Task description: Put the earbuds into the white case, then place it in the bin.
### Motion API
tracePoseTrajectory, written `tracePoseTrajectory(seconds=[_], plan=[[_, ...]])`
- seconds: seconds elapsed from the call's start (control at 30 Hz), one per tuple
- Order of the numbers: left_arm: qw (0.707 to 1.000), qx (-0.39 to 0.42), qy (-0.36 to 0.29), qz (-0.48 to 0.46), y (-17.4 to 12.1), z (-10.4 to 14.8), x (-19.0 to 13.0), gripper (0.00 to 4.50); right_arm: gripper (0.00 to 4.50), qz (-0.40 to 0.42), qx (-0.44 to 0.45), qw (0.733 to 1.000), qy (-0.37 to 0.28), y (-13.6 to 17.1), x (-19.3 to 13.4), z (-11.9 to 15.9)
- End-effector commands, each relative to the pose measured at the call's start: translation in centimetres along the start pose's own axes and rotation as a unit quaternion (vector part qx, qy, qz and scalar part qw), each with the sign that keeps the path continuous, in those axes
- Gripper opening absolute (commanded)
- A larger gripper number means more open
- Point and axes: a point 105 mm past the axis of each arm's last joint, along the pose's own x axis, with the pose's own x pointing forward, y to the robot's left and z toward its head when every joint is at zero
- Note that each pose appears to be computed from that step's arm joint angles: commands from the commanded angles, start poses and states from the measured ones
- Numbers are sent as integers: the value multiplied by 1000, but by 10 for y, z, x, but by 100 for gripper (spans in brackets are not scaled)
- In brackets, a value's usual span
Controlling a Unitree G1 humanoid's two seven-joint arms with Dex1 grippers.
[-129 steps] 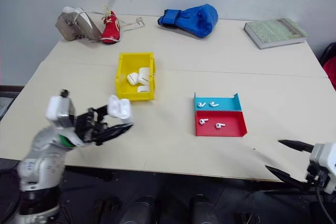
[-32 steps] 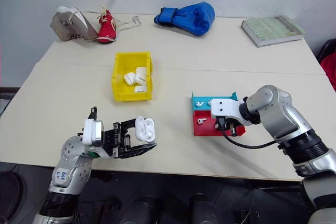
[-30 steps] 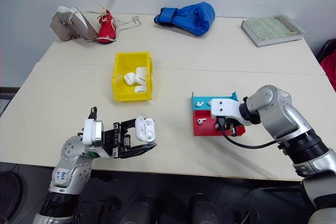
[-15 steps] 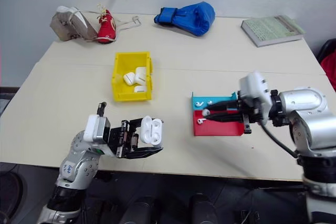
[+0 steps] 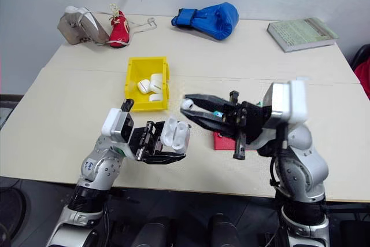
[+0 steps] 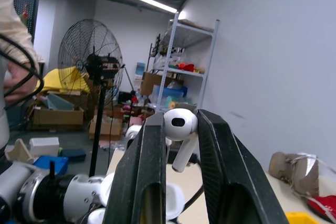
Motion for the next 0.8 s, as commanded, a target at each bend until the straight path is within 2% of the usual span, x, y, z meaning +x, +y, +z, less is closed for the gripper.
tracePoseTrajectory(seconds=[0.03, 0.8], plan=[[1000, 5, -8, -16, -1, 7, 3, 273, 44, 15, -23, 1000, -7, 4, 3, 1], [1000, 12, 8, -12, -5, 7, 5, 273, 44, 29, -10, 998, 59, 8, -17, -40]])
